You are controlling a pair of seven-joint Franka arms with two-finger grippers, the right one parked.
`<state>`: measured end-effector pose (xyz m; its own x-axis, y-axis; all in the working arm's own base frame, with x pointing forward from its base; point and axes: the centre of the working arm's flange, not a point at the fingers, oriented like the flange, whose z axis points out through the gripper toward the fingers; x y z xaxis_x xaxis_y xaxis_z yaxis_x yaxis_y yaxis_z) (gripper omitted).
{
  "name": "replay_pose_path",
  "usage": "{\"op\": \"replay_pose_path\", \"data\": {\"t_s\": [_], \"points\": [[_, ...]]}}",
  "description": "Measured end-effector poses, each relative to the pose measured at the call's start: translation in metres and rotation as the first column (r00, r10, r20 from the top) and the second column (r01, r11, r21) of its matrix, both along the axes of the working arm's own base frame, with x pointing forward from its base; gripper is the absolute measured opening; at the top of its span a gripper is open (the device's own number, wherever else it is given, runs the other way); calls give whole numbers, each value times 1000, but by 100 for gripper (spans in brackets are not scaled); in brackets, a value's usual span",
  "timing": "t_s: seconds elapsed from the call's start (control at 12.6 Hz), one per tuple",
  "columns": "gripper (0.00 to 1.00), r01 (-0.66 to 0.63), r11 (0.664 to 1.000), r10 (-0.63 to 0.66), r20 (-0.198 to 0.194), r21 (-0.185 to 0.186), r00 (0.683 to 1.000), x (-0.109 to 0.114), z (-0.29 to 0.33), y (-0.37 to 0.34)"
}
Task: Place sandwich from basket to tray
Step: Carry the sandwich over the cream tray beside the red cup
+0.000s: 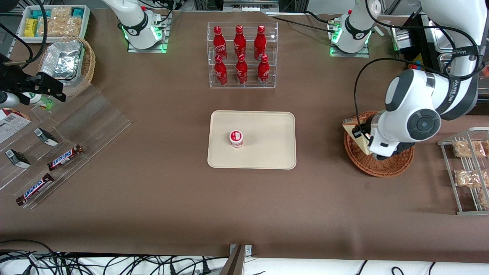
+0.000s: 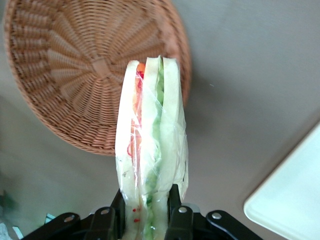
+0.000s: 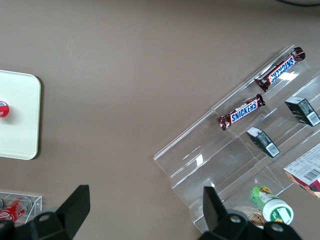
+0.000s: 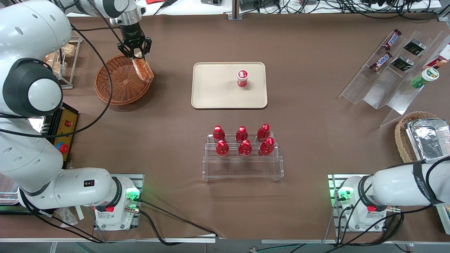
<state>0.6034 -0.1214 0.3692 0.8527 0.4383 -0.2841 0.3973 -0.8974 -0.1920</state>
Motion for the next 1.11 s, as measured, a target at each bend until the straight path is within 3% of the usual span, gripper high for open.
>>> {"op": "replay_pose_path", "data": {"t_s": [0.32, 0.48, 0.71, 1.11], "points": [[37, 127, 991, -126, 36, -30, 991, -14, 14, -73], [37, 187, 982, -186, 49, -14, 981, -28, 6, -122], [37, 247, 968, -249, 49, 49, 967, -50, -27, -182], [37, 267, 962, -270, 57, 56, 961, -70, -68, -232]]}}
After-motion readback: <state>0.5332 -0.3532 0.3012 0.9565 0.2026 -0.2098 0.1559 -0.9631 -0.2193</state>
